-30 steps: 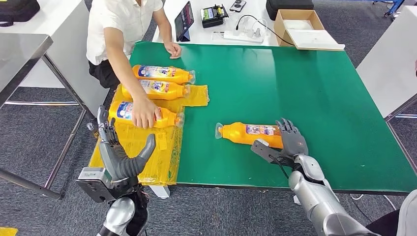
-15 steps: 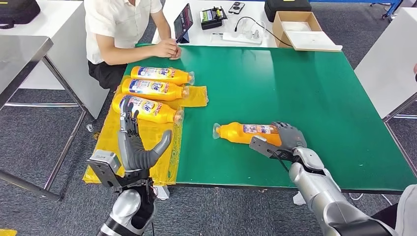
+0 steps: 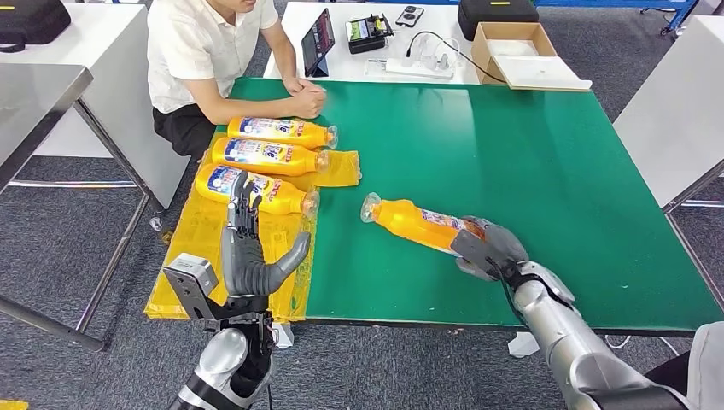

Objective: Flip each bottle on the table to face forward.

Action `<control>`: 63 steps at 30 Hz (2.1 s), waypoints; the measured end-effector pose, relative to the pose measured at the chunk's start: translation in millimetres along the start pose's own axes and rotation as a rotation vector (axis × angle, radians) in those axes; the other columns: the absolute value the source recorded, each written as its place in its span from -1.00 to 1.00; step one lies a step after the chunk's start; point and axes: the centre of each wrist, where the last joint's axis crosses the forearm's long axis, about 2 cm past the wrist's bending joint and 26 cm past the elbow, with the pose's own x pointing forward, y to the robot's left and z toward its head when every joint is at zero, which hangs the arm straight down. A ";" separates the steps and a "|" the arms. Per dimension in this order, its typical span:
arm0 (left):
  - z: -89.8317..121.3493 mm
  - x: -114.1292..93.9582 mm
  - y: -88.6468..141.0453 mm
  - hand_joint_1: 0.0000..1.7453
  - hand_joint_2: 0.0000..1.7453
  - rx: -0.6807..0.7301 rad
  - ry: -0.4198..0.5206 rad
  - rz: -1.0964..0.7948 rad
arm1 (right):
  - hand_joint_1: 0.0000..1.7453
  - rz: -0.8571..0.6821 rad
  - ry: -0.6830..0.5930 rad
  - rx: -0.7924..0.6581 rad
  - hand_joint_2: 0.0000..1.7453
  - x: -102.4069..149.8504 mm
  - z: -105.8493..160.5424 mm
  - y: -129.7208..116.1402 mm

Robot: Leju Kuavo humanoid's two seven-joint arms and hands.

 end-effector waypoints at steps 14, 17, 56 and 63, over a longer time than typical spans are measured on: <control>57.2 -29.5 -5.2 -1.00 1.00 0.075 0.357 0.142 | 1.00 -0.510 -0.306 -0.500 1.00 70.7 22.3 73.8; 59.3 -31.1 -1.2 -1.00 1.00 0.085 0.324 0.086 | 1.00 -0.525 -0.380 -0.624 1.00 87.7 28.2 76.5; 47.7 -9.9 -13.8 -1.00 1.00 -0.132 0.211 0.329 | 1.00 -0.495 -0.795 -0.115 1.00 195.2 32.3 159.0; 50.0 -4.8 -15.2 -1.00 1.00 -0.161 0.173 0.358 | 1.00 -0.558 -0.759 -0.117 1.00 189.2 34.7 161.6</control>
